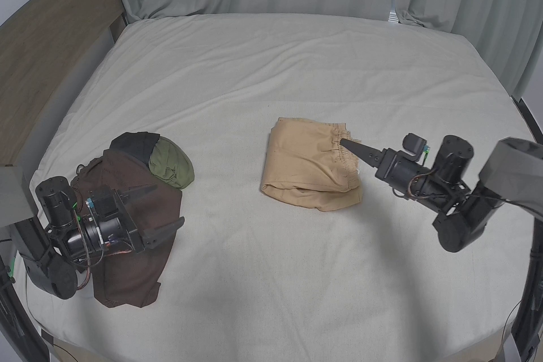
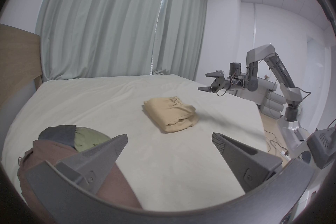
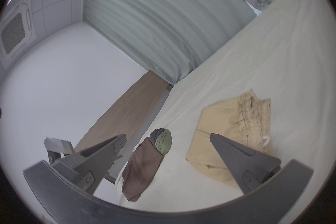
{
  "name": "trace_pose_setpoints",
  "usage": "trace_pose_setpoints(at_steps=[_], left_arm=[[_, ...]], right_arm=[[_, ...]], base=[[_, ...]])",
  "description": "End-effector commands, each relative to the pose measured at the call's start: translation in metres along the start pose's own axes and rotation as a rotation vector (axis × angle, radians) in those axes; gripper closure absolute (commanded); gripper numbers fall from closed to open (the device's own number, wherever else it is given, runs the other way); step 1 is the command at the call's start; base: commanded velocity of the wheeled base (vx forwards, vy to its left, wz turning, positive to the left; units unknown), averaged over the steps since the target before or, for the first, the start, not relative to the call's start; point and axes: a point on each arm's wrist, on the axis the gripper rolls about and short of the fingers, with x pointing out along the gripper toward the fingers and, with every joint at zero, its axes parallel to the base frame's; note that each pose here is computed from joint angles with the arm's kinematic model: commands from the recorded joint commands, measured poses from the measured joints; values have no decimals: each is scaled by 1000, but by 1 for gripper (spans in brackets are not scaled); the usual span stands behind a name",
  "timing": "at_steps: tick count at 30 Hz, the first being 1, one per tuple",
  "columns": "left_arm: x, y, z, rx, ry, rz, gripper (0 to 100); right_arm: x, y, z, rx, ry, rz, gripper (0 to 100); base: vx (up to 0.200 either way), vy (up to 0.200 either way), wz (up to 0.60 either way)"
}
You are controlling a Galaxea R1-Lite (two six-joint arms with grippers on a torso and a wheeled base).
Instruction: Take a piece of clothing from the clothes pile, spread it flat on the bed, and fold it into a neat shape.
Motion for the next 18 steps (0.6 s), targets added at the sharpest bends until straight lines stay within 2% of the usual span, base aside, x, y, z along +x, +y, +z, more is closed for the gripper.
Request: trace_pose_setpoints(at_steps=[1, 2, 3, 4, 8, 11, 12, 14, 18], left_arm=[[-10, -52, 22, 0, -21, -129, 0], [-16, -63, 24, 2, -19, -155, 0], [-16, -65, 24, 2, -19, -158, 0], [-24, -79, 27, 5, -19, -195, 0], [-36, -103, 33, 14, -29, -265, 0], [-43, -111, 36, 21, -38, -274, 0], [-43, -111, 37, 23, -40, -274, 0], [-49, -112, 42, 43, -57, -257, 0], [-59, -117, 51, 68, -80, -261, 0]], right_arm=[[-79, 80, 37, -204, -43, -1, 0], [-97, 87, 38, -259, -33, -33, 0], [-98, 88, 39, -264, -32, -35, 0], [-118, 95, 39, -326, -21, -90, 0], [-155, 106, 41, -454, -23, -200, 0], [-179, 109, 40, -556, -3, -274, 0], [-180, 110, 40, -561, -2, -277, 0], [-203, 114, 34, -655, 36, -351, 0], [-233, 135, 18, -702, 41, -374, 0]], base=[[0, 0, 0], [0, 0, 0], [0, 0, 0], [0, 0, 0], [0, 0, 0], [0, 0, 0], [0, 0, 0], [0, 0, 0], [0, 0, 0]])
